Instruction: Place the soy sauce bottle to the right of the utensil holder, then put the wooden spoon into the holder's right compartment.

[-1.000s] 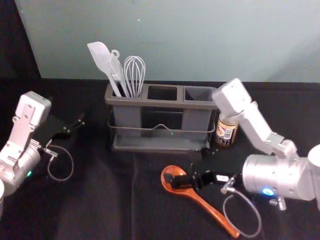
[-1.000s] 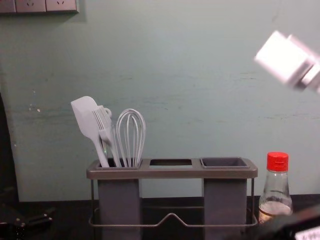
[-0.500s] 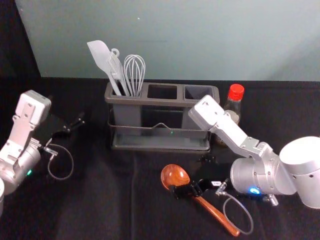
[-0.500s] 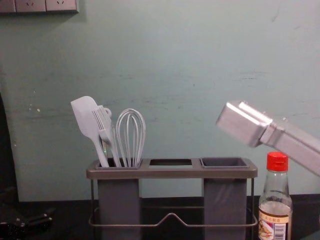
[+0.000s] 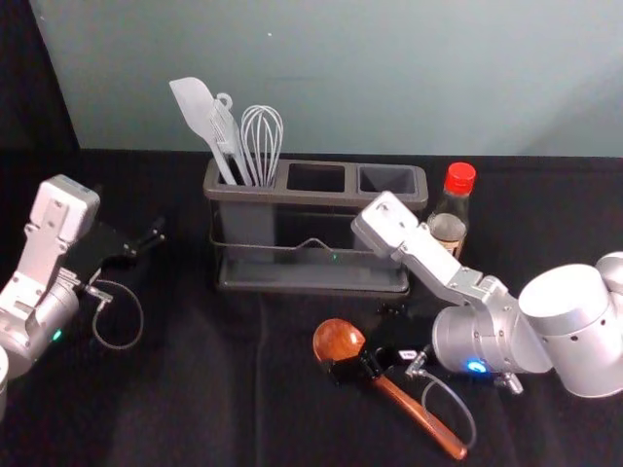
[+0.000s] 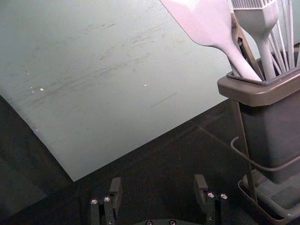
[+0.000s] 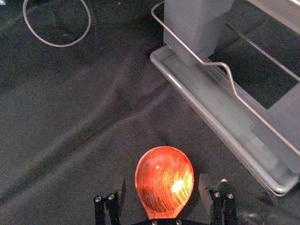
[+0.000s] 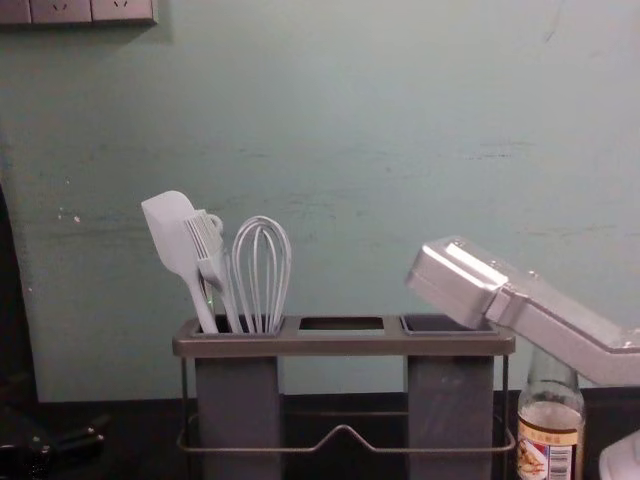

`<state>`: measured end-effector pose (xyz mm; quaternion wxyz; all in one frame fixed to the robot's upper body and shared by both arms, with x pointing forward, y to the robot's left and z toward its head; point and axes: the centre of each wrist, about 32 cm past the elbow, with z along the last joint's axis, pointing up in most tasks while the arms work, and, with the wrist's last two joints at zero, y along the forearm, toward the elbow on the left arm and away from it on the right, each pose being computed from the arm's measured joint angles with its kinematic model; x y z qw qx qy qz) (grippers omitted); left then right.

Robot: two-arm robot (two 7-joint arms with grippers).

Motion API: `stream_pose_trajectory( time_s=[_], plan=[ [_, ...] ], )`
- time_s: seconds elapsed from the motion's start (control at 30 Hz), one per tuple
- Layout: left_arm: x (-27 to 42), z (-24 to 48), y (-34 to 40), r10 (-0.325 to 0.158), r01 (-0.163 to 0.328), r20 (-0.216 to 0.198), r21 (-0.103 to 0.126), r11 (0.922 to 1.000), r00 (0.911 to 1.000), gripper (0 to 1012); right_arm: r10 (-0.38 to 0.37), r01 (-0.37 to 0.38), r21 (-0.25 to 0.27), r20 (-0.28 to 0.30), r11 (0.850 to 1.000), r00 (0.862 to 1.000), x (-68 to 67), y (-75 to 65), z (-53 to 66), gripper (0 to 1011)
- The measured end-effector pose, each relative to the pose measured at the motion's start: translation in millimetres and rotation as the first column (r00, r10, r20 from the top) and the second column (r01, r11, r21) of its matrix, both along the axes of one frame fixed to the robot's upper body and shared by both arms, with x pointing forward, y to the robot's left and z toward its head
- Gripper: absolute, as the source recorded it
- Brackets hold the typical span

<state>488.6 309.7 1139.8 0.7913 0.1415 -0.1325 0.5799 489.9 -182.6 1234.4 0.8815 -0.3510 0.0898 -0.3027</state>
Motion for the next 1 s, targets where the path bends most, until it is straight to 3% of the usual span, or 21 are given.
stream_pose_trajectory(
  time_s=[0.47, 1.0],
  plan=[
    [0.0, 0.0, 0.0, 0.0, 0.0, 0.0, 0.0, 1.0, 1.0, 1005, 0.013, -0.012, -0.013, 0.009, 1.0, 1.0, 3.3, 9.3, -9.7, 1002],
    [0.0, 0.0, 0.0, 0.0, 0.0, 0.0, 0.0, 1.0, 1.0, 1005, 0.02, -0.019, -0.044, 0.042, 0.999, 0.999, 2.5, 13.0, -12.3, 1003]
  ],
)
